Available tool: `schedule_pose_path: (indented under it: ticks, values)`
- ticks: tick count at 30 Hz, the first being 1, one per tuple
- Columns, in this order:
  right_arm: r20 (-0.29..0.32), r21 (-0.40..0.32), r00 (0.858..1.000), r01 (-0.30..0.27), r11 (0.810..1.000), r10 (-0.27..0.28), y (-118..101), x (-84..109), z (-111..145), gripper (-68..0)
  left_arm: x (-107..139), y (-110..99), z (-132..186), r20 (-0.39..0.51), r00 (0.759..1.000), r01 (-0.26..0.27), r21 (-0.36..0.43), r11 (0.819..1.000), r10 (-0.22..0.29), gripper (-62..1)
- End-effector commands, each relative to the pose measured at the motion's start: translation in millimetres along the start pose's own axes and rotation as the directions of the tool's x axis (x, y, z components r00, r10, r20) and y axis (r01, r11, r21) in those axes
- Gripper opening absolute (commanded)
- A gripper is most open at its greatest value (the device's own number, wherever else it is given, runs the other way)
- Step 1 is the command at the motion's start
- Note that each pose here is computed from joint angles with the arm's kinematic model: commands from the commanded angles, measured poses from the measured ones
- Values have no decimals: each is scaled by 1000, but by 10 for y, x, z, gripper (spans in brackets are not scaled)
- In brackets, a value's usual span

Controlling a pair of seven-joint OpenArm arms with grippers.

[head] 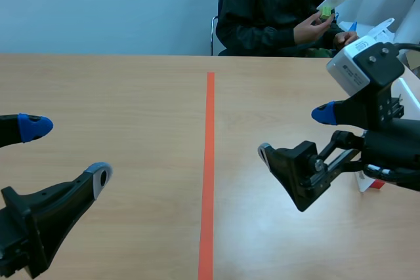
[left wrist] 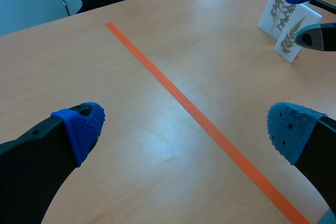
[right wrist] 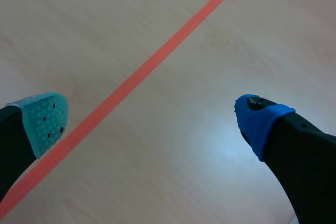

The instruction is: Sort the leaf by its shape. The table is split by an orange tape line. A compound leaf with several leaflets goes to the left side, a simple leaf with one blade goes to the right side. Return to the home posture when a red brick is placed on the table.

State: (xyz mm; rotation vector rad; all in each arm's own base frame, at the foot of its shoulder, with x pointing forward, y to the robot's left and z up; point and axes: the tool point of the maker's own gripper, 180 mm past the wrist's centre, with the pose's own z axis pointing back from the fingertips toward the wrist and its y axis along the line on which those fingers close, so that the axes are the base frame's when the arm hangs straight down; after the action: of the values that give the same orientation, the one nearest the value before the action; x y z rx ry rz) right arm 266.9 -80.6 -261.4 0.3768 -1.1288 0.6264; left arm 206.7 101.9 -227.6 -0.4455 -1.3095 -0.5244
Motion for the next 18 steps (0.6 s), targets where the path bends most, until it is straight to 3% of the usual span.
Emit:
schedule_pose_path:
  ticks: [1,4,9,18]
  values:
    - [70,2,997,-32,999,31,37,260,62,4,90,-32,-16,35,999,-4,-7,1000,4,14]
    - [67,20,997,-35,999,33,166,289,113,4,90,-32,-16,36,999,-4,-7,1000,4,14]
    - [52,34,998,20,999,-22,317,200,159,4,90,-32,-16,36,999,-4,-7,1000,4,14]
    - [43,26,998,34,999,-35,322,160,167,4,90,-32,-16,35,999,-4,-7,1000,4,14]
